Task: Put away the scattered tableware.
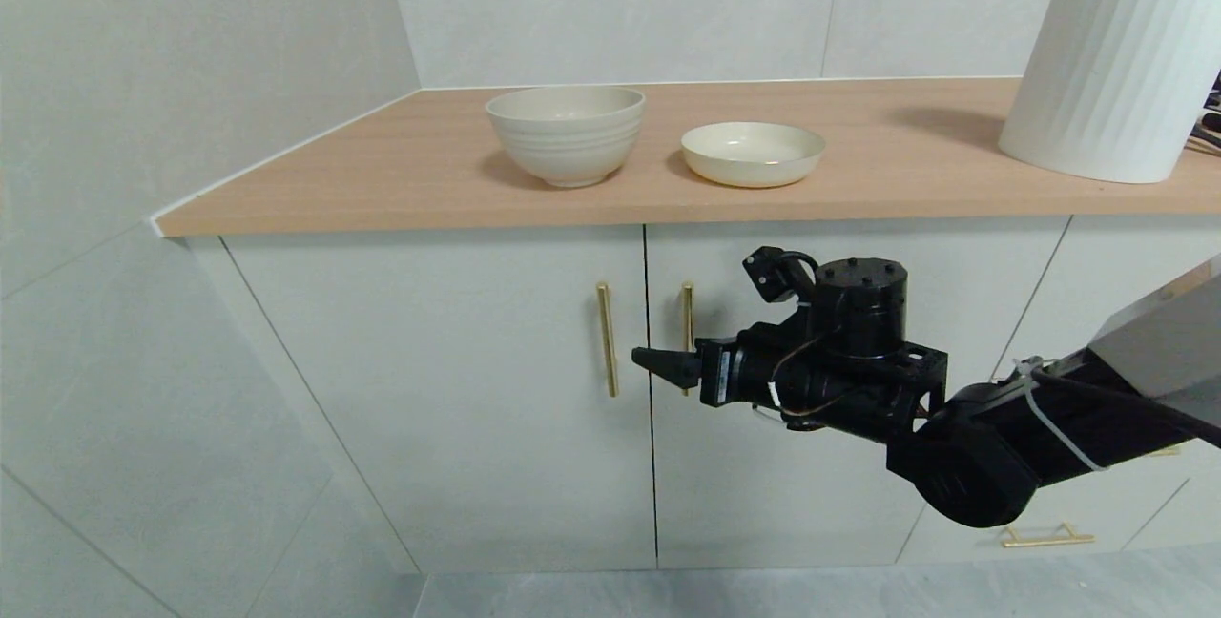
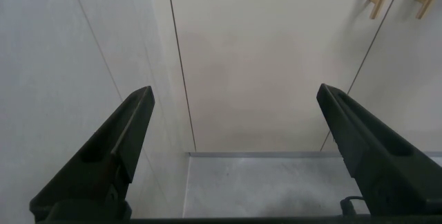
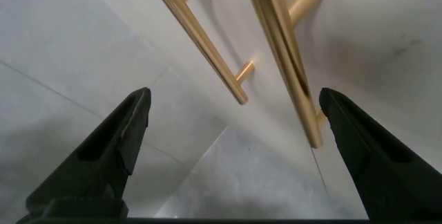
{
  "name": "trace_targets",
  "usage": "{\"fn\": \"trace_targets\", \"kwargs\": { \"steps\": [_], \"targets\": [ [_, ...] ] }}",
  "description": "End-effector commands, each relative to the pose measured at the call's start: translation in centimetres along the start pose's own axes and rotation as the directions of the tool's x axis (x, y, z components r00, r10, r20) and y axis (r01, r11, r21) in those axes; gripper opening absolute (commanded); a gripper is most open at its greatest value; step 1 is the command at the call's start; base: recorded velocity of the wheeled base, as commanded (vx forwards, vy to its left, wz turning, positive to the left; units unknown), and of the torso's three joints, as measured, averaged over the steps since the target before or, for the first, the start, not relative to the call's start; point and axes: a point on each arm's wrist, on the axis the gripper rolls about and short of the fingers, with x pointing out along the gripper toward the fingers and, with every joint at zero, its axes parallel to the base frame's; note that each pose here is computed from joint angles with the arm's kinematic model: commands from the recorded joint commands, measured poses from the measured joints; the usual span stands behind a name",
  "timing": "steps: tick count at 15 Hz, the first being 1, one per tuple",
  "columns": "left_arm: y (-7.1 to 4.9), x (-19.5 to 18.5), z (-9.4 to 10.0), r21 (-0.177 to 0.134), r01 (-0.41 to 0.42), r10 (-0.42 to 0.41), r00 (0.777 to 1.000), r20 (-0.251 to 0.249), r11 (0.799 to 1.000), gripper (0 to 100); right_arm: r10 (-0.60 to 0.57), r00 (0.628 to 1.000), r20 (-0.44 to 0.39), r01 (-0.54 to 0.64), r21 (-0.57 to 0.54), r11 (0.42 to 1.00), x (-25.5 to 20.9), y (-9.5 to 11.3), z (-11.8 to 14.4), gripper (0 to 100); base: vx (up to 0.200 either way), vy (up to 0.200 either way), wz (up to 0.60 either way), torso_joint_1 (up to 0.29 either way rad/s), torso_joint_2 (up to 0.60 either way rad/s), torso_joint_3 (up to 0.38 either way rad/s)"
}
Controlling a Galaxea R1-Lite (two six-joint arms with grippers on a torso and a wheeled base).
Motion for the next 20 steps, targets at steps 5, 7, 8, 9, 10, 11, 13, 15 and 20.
{"fn": "trace_targets", "kwargs": {
  "steps": [5, 7, 8, 9, 10, 11, 13, 15, 20],
  "targets": [
    [0.0, 0.0, 0.0, 0.000, -0.001, 0.001, 1.000, 0.000, 1.000, 100, 0.024, 1.000, 0.017, -0.024, 0.026, 0.999, 0.9, 0.3, -0.8, 100, 0.000, 0.000, 0.00, 0.000, 0.00, 0.000],
    [0.0, 0.0, 0.0, 0.000, -0.001, 0.001, 1.000, 0.000, 1.000, 100, 0.023, 1.000, 0.019, -0.023, 0.028, 0.999, 1.1, 0.2, -0.9, 100, 0.000, 0.000, 0.00, 0.000, 0.00, 0.000],
    [0.0, 0.0, 0.0, 0.000, -0.001, 0.001, 1.000, 0.000, 1.000, 100, 0.025, 1.000, 0.020, -0.025, 0.030, 0.999, 1.1, 0.2, -0.9, 100, 0.000, 0.000, 0.00, 0.000, 0.00, 0.000],
    [0.0, 0.0, 0.0, 0.000, -0.001, 0.001, 1.000, 0.000, 1.000, 100, 0.025, 1.000, 0.018, -0.026, 0.030, 0.999, 1.1, 0.2, -1.0, 100, 0.000, 0.000, 0.00, 0.000, 0.00, 0.000],
    [0.0, 0.0, 0.0, 0.000, -0.001, 0.001, 1.000, 0.000, 1.000, 100, 0.035, 0.999, 0.014, -0.036, 0.031, 0.999, 1.2, 0.6, -1.1, 100, 0.000, 0.000, 0.00, 0.000, 0.00, 0.000],
    [0.0, 0.0, 0.0, 0.000, -0.001, 0.001, 1.000, 0.000, 1.000, 100, 0.040, 0.999, 0.008, -0.040, 0.030, 0.999, 1.3, 0.8, -1.3, 100, 0.000, 0.000, 0.00, 0.000, 0.00, 0.000],
    [0.0, 0.0, 0.0, 0.000, -0.001, 0.001, 1.000, 0.000, 1.000, 100, 0.052, 0.999, 0.011, -0.053, 0.027, 0.998, 1.6, 1.1, -1.7, 100, 0.000, 0.000, 0.00, 0.000, 0.00, 0.000],
    [0.0, 0.0, 0.0, 0.000, -0.001, 0.001, 1.000, 0.000, 1.000, 100, 0.061, 0.998, 0.016, -0.061, 0.024, 0.998, 1.6, 1.3, -1.8, 100, 0.000, 0.000, 0.00, 0.000, 0.00, 0.000],
    [0.0, 0.0, 0.0, 0.000, -0.001, 0.001, 1.000, 0.000, 1.000, 100, 0.072, 0.997, 0.024, -0.073, 0.050, 0.996, 0.5, 1.8, -1.2, 100, 0.000, 0.000, 0.00, 0.000, 0.00, 0.000]
  ]
}}
